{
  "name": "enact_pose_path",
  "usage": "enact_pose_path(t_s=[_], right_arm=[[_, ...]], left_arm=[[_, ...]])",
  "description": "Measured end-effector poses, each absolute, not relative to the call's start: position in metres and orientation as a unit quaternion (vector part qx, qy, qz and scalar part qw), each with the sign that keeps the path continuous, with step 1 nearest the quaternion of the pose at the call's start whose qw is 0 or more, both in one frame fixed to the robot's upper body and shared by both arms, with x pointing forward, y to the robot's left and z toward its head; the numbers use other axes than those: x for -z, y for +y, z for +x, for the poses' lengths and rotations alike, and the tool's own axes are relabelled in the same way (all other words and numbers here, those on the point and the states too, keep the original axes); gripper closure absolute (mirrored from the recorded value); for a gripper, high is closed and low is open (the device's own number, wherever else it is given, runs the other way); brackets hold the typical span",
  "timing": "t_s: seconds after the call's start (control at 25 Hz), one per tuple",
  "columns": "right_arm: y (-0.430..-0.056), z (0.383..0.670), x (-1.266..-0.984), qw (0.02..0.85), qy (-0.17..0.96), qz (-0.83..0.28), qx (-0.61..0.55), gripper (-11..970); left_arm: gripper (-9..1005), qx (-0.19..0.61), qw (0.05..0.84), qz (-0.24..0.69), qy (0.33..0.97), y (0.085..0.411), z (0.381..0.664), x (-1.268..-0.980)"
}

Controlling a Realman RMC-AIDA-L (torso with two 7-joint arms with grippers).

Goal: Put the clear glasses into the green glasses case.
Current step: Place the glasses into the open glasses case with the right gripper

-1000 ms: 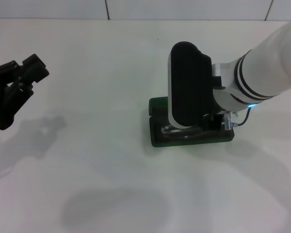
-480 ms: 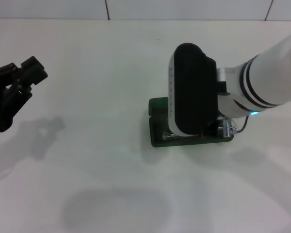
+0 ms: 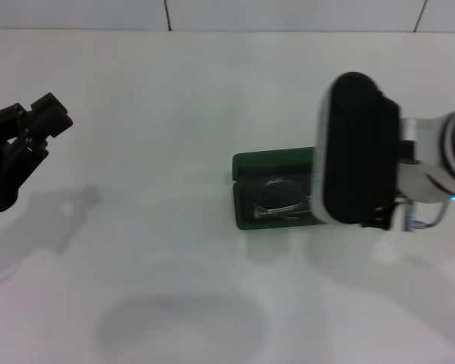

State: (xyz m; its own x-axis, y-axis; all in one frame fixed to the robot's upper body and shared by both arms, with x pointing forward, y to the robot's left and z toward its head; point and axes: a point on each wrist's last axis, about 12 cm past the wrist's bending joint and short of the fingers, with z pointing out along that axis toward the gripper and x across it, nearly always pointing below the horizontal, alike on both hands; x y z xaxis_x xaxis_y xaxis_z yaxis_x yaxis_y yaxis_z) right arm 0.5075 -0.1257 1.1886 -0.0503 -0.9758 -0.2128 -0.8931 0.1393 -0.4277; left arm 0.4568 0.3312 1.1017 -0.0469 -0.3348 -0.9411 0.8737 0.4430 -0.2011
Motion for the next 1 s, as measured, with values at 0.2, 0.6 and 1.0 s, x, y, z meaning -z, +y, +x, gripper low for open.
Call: enact_pose_path(t_s=[0.2,0.6,1.0], right_arm=[[-0.139,0.51,-1.184,0.219,0.744,-0.623,0.105,701],[-0.159,0.531,-1.166,0.198,0.777,-0.585,0.118,848],[-0.161,0.542,-1.151,0.203,0.779,-0.582,0.117,924]], left_arm=[[849,0.469,0.645,0.245,0.551,0.33,0.457,-1.102],[849,0.472,0.644,0.246,0.549,0.328,0.459,-1.102],[848,0.473,0.644,0.241,0.551,0.328,0.459,-1.1]])
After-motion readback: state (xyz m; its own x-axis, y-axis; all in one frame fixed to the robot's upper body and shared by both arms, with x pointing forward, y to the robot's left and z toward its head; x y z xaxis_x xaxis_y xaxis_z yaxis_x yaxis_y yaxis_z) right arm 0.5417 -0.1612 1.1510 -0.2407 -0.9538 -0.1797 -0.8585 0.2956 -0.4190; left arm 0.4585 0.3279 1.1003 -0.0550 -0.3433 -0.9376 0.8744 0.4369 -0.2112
